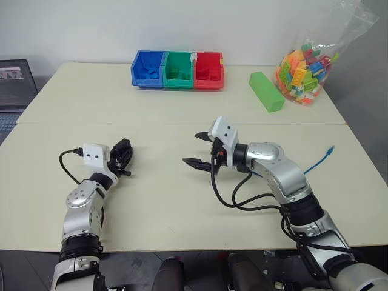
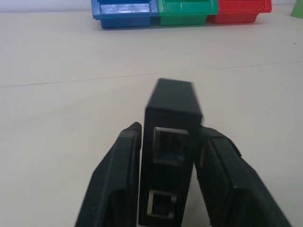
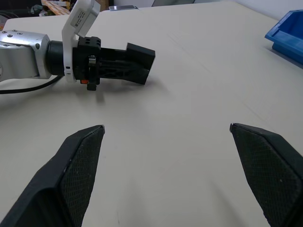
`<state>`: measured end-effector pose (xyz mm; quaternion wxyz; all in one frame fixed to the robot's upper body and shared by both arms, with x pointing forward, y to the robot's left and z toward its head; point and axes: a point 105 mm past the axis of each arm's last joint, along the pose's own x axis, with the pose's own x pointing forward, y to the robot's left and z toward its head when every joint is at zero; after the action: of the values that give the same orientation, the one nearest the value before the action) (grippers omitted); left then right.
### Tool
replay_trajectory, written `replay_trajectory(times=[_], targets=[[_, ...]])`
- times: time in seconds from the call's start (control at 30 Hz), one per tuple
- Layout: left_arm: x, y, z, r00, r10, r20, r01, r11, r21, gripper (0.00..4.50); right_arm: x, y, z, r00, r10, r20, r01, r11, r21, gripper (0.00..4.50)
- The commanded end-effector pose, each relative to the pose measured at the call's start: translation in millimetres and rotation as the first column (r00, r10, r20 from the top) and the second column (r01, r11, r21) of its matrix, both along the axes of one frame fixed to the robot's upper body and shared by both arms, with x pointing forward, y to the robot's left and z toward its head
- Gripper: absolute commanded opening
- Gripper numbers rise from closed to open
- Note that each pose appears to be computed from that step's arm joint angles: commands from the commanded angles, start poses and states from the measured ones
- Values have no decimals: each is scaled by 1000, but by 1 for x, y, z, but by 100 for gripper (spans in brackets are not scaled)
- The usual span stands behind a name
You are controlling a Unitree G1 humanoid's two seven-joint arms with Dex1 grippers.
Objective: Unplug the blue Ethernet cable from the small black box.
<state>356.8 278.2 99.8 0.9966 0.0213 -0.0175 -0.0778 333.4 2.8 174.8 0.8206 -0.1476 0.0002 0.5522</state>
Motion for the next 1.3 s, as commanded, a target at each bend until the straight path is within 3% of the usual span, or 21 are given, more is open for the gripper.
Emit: replay_trajectory(times=[0.03, 0.23, 0.3, 0.53, 0.7, 1.0, 1.3], targets=[[-2, 3, 7, 999, 7, 33, -7, 1000, -4, 285, -7, 3, 14, 998, 36, 52, -36, 999, 7, 450], [-5, 0, 8, 999, -1, 36, 2, 1000, -26, 420, -8, 5, 13, 998, 45, 51, -45, 999, 2, 450], [-7, 0, 9, 999, 3, 36, -3, 1000, -26, 446, -9, 5, 13, 998, 47, 51, -47, 999, 0, 450], [-24, 3, 19, 999, 3, 34, -2, 1000, -5, 446, -14, 4, 8, 997, 63, 41, -62, 998, -17, 450], [-50, 9, 32, 1000, -19, -10, 20, 997, 75, 446, -19, -7, 3, 996, 82, 22, -81, 996, -43, 450], [-102, 6, 70, 951, -238, -195, 277, 939, 203, 446, -27, -66, 15, 990, 140, -32, -142, 986, -85, 450], [-108, 4, 85, 917, -317, -241, 367, 908, 204, 446, -21, -96, 29, 991, 116, -59, -121, 988, -93, 450]])
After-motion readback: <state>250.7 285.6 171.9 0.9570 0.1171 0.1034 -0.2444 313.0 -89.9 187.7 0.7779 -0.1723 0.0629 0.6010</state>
